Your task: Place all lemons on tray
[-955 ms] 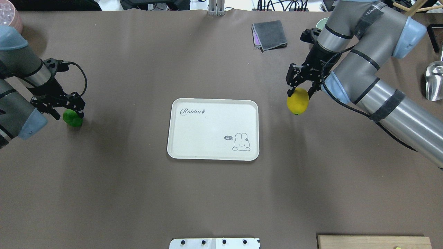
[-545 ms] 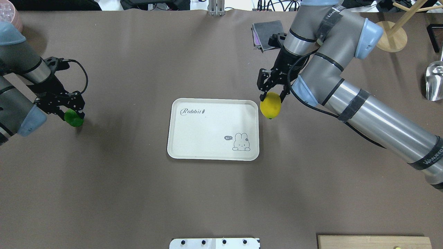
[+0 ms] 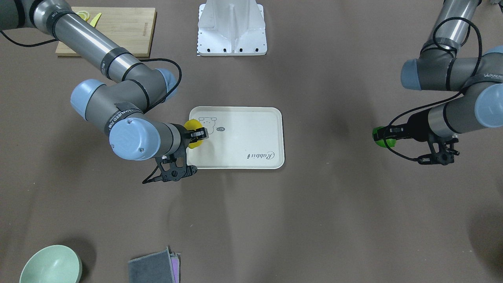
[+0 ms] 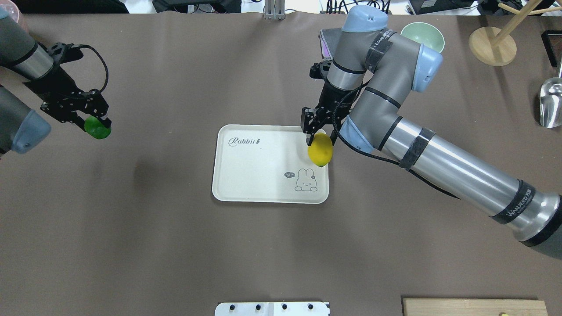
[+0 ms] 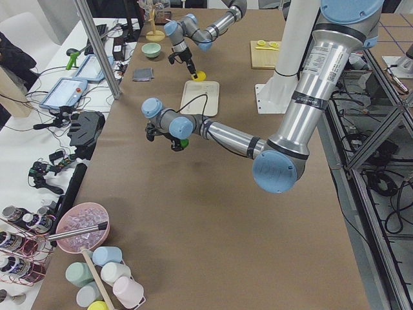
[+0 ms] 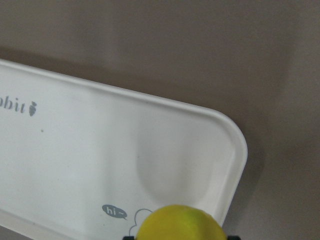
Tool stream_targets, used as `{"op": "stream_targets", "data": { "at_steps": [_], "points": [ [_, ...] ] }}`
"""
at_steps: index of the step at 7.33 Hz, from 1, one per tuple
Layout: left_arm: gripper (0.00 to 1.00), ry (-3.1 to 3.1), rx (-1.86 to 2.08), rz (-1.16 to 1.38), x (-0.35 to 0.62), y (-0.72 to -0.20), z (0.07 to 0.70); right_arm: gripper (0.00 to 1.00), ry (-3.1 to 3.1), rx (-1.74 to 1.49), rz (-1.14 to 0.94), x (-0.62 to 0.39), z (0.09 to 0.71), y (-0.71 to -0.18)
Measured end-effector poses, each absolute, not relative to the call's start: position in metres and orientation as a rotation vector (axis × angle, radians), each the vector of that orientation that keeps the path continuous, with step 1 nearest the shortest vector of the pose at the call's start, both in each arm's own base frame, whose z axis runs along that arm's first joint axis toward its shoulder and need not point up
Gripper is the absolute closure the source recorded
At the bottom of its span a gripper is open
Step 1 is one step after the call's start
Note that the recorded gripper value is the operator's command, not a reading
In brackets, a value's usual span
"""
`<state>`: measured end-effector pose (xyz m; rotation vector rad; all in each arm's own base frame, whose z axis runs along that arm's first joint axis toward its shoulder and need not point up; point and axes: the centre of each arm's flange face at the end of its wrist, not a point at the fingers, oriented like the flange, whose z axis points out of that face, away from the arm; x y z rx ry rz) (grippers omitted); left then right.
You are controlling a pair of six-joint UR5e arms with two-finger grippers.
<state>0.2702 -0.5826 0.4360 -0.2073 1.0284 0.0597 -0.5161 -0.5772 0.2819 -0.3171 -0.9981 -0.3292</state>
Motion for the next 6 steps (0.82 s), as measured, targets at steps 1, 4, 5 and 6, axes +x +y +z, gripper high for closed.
{"op": "stream_targets", "data": {
  "at_steps": [1, 4, 5, 6],
  "points": [
    [1.00, 1.051, -0.168, 0.116, 0.291, -0.585, 0.398, 0.78, -0.996, -0.312, -0.338, -0.522, 0.282, -0.575],
    [1.00, 1.048, -0.100, 0.277, 0.384, -0.563, 0.326, 0.77, -0.986, -0.322, -0.334, -0.531, 0.283, -0.578],
    [1.00, 1.046, -0.091, 0.321, 0.412, -0.552, 0.308, 0.74, -0.980, -0.331, -0.323, -0.533, 0.286, -0.579],
    [1.00, 1.043, -0.077, 0.355, 0.438, -0.544, 0.289, 0.60, -0.974, -0.341, -0.308, -0.533, 0.288, -0.579]
  ]
}}
